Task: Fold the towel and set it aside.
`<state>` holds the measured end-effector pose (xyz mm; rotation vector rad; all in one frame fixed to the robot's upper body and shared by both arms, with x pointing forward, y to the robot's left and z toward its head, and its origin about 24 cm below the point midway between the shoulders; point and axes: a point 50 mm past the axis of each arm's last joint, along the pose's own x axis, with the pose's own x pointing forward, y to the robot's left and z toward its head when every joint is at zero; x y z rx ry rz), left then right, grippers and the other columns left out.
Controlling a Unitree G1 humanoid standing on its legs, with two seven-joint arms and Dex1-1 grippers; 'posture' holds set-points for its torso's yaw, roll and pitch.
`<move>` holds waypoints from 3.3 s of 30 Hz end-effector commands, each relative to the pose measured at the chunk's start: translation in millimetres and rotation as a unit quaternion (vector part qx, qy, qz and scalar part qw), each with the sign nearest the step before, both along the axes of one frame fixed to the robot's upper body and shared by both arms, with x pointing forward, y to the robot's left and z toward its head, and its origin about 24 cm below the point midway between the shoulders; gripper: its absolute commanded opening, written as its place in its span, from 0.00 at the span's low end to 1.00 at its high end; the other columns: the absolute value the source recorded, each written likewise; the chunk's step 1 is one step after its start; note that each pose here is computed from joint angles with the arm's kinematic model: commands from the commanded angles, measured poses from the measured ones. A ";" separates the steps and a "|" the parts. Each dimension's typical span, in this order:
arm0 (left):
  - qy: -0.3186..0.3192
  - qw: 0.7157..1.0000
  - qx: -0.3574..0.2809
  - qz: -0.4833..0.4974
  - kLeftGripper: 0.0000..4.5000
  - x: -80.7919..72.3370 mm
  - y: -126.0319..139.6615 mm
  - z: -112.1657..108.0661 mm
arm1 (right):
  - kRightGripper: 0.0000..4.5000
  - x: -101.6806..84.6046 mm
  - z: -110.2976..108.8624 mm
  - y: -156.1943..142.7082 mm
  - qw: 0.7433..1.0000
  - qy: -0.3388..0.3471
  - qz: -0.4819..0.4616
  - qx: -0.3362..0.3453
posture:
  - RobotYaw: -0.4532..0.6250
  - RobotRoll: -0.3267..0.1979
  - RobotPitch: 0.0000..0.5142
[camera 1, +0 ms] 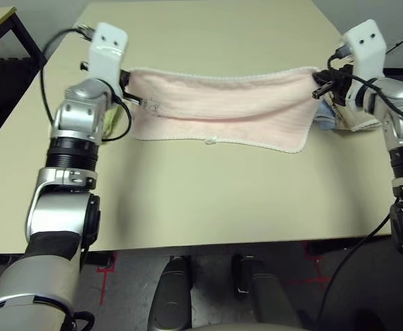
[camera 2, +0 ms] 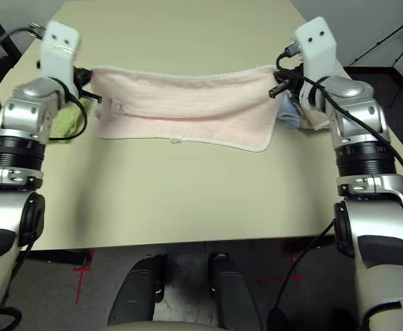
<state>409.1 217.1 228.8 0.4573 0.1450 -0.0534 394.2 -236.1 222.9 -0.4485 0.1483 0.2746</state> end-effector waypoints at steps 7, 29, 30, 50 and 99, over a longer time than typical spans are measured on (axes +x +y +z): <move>-0.127 0.990 0.035 0.057 0.01 13.0 -1.7 36.1 | 0.00 18.0 33.4 -12.0 0.980 -0.152 -0.099 -0.088 | 0.57 0.62 0.35; 0.016 0.996 0.080 -0.035 0.01 -45.0 40.0 -22.8 | 0.00 -29.9 -52.8 -30.6 0.996 -0.065 0.001 -0.053 | 0.59 0.62 0.43; 0.028 0.995 0.086 -0.040 0.01 -51.2 43.1 -24.1 | 0.00 -35.3 -53.5 -31.1 0.997 -0.059 0.005 -0.052 | 0.59 0.62 0.43; 0.248 0.922 0.120 -0.271 0.01 -115.0 49.4 -18.3 | 0.00 -92.9 -57.8 -35.4 0.987 0.104 0.118 -0.034 | 0.60 0.62 0.43; 0.236 0.889 0.048 -0.389 0.01 -139.1 56.4 26.3 | 0.00 -136.7 -23.6 -53.3 0.952 0.212 0.213 0.050 | 0.61 0.62 0.40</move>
